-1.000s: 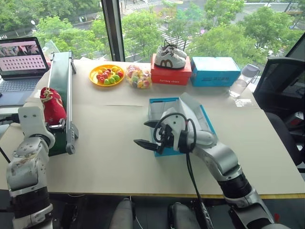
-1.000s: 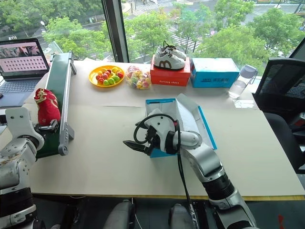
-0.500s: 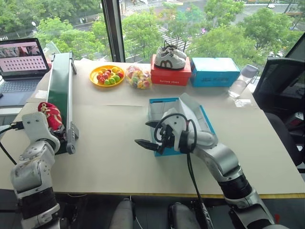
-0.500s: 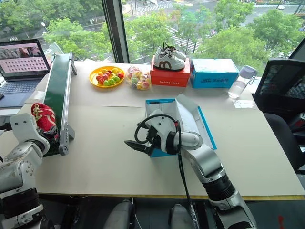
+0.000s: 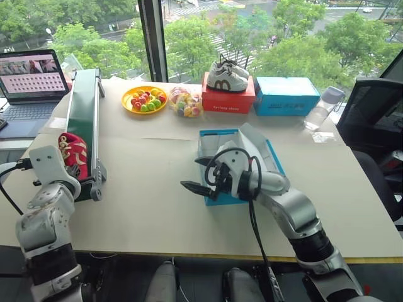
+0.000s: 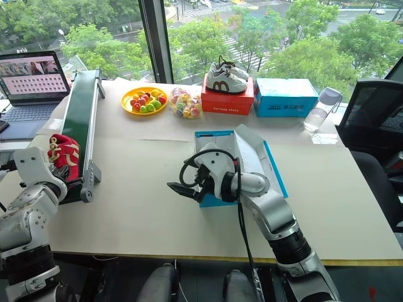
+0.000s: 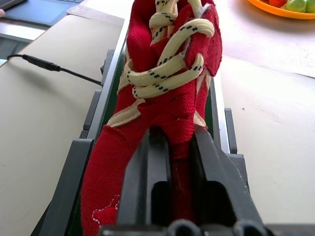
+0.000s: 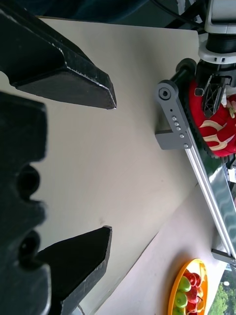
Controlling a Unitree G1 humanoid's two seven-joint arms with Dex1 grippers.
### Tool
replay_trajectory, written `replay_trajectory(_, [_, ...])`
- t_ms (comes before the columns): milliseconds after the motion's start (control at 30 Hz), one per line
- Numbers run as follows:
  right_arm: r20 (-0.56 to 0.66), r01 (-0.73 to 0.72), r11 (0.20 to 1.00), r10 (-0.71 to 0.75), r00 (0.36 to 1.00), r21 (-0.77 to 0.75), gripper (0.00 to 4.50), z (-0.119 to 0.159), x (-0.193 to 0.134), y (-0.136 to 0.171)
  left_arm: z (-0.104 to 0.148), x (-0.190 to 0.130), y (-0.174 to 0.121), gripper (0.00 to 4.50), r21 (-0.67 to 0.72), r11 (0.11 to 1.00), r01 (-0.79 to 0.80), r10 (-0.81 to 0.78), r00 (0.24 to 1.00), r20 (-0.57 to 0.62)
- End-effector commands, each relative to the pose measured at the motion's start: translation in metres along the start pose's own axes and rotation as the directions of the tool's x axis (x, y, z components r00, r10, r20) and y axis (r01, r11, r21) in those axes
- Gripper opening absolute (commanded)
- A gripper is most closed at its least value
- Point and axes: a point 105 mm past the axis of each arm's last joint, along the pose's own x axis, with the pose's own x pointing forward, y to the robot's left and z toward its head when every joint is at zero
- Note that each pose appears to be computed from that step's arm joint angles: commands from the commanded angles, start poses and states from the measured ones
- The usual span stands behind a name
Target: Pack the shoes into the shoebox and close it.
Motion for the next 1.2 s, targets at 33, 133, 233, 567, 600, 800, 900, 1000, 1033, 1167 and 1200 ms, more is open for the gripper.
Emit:
replay_trajectory(33, [0.066, 0.031, 0.998, -0.028, 0.997, -0.048, 4.5, 0.019, -0.003, -0.007, 0.025, 0.0, -0.015, 0.03, -0.077, 0.995, 0.065, -0.056, 0.991, 0.118])
replay_trajectory(133, [0.07, 0.04, 0.998, -0.037, 0.997, -0.038, 4.5, 0.019, -0.003, -0.009, 0.053, -0.007, -0.033, 0.03, -0.091, 0.983, 0.158, -0.129, 0.954, 0.27])
replay_trajectory(233, [0.095, 0.092, 0.995, -0.095, 0.991, 0.037, 4.5, 0.023, -0.004, -0.019, 0.087, -0.031, -0.075, 0.03, -0.106, 0.914, 0.392, -0.307, 0.838, 0.45])
replay_trajectory(567, [0.353, 0.015, 0.767, -0.312, 0.882, 0.642, 4.5, 0.101, -0.011, -0.062, 0.077, -0.111, -0.203, 0.03, -0.252, 0.367, 0.895, -0.757, 0.445, 0.478])
replay_trajectory(600, [0.353, 0.006, 0.755, -0.313, 0.882, 0.655, 4.5, 0.103, -0.012, -0.062, 0.075, -0.112, -0.207, 0.03, -0.253, 0.358, 0.899, -0.769, 0.437, 0.467])
replay_trajectory(800, [0.307, 0.022, 0.739, -0.306, 0.901, 0.673, 4.5, 0.104, -0.01, -0.054, 0.069, -0.119, -0.229, 0.03, -0.253, 0.285, 0.924, -0.82, 0.372, 0.434])
replay_trajectory(900, [0.249, 0.068, 0.729, -0.318, 0.915, 0.681, 4.5, 0.091, -0.009, -0.053, 0.072, -0.119, -0.231, 0.03, -0.24, 0.275, 0.931, -0.826, 0.356, 0.436])
replay_trajectory(1000, [0.223, 0.085, 0.724, -0.319, 0.921, 0.684, 4.5, 0.085, -0.007, -0.052, 0.071, -0.12, -0.234, 0.03, -0.229, 0.27, 0.935, -0.838, 0.345, 0.422])
replay_trajectory(1033, [0.219, 0.088, 0.723, -0.32, 0.922, 0.686, 4.5, 0.085, -0.006, -0.052, 0.071, -0.122, -0.237, 0.03, -0.223, 0.262, 0.939, -0.845, 0.335, 0.416])
replay_trajectory(1167, [0.214, 0.105, 0.704, -0.35, 0.912, 0.702, 4.5, 0.083, -0.007, -0.057, 0.07, -0.128, -0.245, 0.03, -0.21, 0.251, 0.945, -0.859, 0.318, 0.402])
replay_trajectory(1200, [0.214, 0.118, 0.697, -0.37, 0.904, 0.707, 4.25, 0.083, -0.008, -0.06, 0.069, -0.129, -0.246, 0.03, -0.203, 0.249, 0.947, -0.863, 0.312, 0.397])
